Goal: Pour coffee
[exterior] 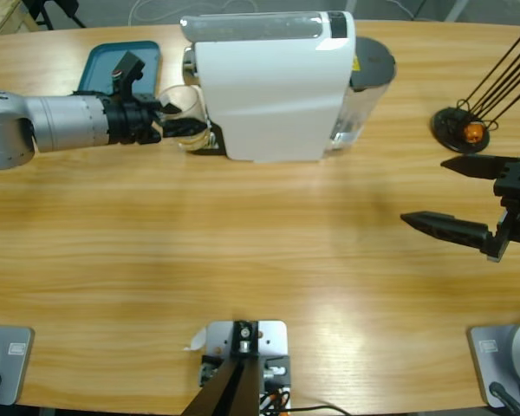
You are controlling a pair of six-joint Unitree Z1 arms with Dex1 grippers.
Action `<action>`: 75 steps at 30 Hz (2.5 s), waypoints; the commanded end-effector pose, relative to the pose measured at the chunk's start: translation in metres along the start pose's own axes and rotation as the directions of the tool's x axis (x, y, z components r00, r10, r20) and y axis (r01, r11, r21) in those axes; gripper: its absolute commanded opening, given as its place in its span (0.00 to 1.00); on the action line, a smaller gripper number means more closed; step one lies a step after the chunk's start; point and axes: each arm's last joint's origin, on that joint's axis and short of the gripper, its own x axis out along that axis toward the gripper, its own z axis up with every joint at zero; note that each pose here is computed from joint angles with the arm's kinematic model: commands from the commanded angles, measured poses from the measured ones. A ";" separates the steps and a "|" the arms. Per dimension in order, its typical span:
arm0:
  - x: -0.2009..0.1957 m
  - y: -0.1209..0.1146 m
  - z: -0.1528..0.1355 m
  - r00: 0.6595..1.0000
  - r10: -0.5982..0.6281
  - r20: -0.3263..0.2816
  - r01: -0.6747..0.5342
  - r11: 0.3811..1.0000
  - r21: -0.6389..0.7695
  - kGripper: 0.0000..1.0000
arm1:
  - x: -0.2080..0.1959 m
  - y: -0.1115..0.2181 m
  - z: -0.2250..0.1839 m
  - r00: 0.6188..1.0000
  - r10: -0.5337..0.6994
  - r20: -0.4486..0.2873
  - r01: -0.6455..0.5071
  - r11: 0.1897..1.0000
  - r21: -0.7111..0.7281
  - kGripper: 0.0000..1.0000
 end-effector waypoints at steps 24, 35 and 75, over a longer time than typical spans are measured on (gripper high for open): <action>-0.080 0.037 0.002 0.966 0.260 -0.018 -0.260 0.959 -0.117 0.60 | 0.007 0.001 -0.007 0.999 0.009 -0.036 -0.009 1.000 0.012 1.00; -0.070 0.095 0.002 0.917 0.398 -0.013 -0.393 0.900 -0.190 0.60 | 0.006 0.001 -0.007 1.000 0.002 -0.031 -0.001 1.000 0.011 1.00; -0.078 0.110 0.024 0.867 0.465 -0.178 -0.495 0.843 -0.210 1.00 | -0.001 0.001 -0.008 1.000 -0.017 0.015 0.017 1.000 0.019 1.00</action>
